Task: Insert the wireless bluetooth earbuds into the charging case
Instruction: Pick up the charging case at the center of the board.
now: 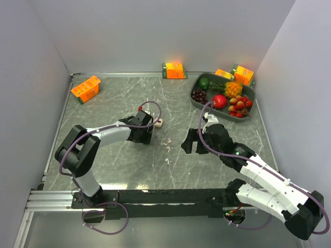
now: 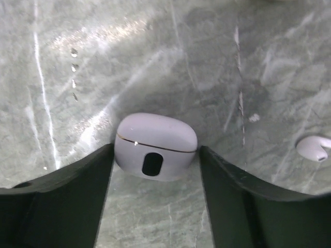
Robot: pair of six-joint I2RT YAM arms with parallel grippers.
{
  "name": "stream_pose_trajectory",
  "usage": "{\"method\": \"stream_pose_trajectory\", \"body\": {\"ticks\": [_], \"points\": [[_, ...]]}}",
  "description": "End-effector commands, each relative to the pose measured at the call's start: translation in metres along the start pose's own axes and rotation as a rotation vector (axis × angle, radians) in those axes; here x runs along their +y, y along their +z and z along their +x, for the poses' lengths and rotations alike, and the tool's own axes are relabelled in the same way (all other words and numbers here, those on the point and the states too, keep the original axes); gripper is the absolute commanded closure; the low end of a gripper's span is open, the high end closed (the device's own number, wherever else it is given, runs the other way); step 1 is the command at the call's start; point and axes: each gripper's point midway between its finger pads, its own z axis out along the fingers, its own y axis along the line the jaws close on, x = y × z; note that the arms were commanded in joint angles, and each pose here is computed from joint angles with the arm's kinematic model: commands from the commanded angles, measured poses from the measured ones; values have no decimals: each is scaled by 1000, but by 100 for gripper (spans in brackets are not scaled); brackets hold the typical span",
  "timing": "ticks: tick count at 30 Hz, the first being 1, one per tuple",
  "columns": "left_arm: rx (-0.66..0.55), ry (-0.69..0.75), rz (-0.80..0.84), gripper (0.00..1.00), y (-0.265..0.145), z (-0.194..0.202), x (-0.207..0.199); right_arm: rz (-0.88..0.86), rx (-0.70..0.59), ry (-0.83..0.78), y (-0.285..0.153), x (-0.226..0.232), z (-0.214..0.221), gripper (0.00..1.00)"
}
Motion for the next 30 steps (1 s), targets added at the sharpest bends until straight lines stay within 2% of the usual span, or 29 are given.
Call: {"method": "stream_pose_trajectory", "body": {"ticks": [1,5,8,9,12,15,19,20,22,23,27,29,30], "points": [[76,14,-16,33,-1,31,3,-33,-33,10,-2,9,-9,0],[89,27,-12,46,1,33,3,-30,-31,8,-3,8,-8,0],[85,35,-10,65,0,33,3,-25,-38,9,-4,7,-9,0],[81,35,-12,80,0,32,4,-24,-37,9,-5,7,-9,0],[43,21,19,99,-9,26,0,-35,-50,6,-10,11,-14,0],[-77,-1,105,99,-30,4,-12,-47,-71,-6,-18,18,-28,0],[-346,0,362,99,-84,-31,-52,-125,-35,-55,-26,44,-41,0],[-486,-13,442,99,-109,-47,-58,-152,-35,-80,-32,53,-49,0],[-595,13,548,99,-134,-48,-73,-173,-11,-99,-33,62,-50,0],[-702,10,609,99,-154,-51,-77,-195,-22,-131,-36,69,-55,0],[-875,124,757,99,-192,-31,-101,-209,-15,-170,-36,75,-55,1],[-921,265,853,99,-199,-7,-112,-225,14,-174,-33,79,-51,3],[-967,276,871,99,-208,-6,-116,-240,22,-176,-33,83,-50,5]]}}
